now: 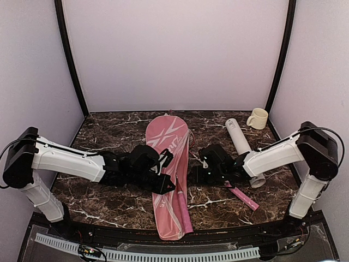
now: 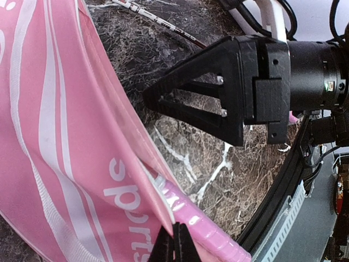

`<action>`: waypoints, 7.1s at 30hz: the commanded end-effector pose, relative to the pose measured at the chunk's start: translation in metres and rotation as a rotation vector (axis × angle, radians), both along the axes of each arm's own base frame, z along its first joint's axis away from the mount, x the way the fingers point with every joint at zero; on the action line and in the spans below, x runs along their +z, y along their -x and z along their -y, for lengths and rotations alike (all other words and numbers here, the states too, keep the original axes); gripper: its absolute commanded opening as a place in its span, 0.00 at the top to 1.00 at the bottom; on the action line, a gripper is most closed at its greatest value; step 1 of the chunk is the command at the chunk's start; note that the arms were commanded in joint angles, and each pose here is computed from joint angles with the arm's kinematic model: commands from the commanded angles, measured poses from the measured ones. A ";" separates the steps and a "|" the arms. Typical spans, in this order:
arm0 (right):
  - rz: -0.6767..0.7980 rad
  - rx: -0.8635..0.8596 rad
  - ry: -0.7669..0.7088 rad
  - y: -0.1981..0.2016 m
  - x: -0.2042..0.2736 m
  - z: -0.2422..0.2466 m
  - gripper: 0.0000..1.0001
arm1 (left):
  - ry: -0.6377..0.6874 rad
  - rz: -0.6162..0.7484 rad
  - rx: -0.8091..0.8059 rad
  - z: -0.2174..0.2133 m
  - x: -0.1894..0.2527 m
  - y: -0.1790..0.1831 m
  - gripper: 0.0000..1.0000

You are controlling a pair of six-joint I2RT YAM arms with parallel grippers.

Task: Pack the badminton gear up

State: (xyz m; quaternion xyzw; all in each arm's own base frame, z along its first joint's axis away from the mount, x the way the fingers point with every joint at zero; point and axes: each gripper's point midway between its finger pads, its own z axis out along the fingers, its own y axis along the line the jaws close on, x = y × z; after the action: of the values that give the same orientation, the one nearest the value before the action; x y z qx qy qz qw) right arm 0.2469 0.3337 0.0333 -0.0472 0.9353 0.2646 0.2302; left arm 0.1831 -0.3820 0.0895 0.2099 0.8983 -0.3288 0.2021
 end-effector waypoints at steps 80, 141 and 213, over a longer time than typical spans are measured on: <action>0.266 -0.181 0.059 -0.073 0.057 0.022 1.00 | -0.421 0.082 -0.126 -0.033 -0.032 0.030 0.01; 0.134 0.008 -0.156 0.002 0.075 -0.026 0.35 | -0.340 0.168 0.137 -0.028 0.008 -0.032 1.00; -0.034 0.219 -0.315 0.064 0.058 -0.104 1.00 | -0.506 0.445 0.231 -0.063 -0.038 -0.064 1.00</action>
State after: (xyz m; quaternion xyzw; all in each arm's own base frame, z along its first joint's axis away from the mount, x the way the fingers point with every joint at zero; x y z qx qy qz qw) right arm 0.1966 0.4247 0.0664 -0.0832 0.8962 0.3896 0.1950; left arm 0.2307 -0.3413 0.0577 0.2267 0.9103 -0.0816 0.3365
